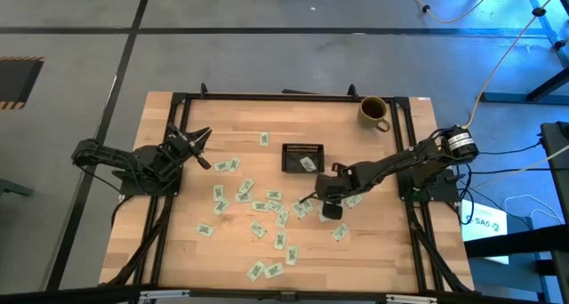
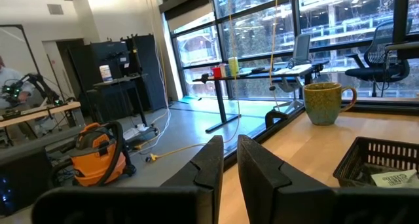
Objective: Pick and place Stevia / Truvia into bins
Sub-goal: Put the stevia packet into the black basket
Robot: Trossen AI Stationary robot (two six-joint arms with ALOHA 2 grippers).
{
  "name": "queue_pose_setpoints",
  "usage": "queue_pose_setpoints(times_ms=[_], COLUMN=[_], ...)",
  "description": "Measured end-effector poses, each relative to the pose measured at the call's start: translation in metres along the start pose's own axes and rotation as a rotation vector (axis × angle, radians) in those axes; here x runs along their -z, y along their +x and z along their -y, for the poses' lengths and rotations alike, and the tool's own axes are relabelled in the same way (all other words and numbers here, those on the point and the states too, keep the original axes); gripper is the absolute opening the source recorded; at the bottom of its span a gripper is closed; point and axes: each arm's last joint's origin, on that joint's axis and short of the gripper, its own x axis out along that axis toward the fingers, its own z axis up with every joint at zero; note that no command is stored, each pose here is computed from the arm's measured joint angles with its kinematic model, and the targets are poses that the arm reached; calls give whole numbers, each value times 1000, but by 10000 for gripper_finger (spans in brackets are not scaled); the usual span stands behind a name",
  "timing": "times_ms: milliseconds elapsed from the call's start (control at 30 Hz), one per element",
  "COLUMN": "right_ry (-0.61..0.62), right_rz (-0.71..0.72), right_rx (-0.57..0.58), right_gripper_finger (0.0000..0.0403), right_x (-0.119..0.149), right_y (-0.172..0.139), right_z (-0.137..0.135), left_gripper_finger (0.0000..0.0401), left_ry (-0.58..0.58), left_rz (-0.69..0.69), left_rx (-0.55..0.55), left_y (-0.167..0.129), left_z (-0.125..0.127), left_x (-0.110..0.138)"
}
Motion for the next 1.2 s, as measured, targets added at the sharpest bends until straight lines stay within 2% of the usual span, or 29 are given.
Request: queue_pose_setpoints(times_ms=[267,567,1200], right_ry=[-6,13,-18], right_rz=[-5,-36,-36], right_rx=[2,19,14], right_gripper_finger=[64,44,69], right_x=[3,21,26], right_y=[2,14,18], right_z=[1,7,9], left_gripper_finger=[39,41,40], left_ry=[1,15,15], left_rz=[0,0,0], left_rx=[0,0,0], left_y=[0,0,0], left_z=[0,0,0], left_x=[0,0,0])
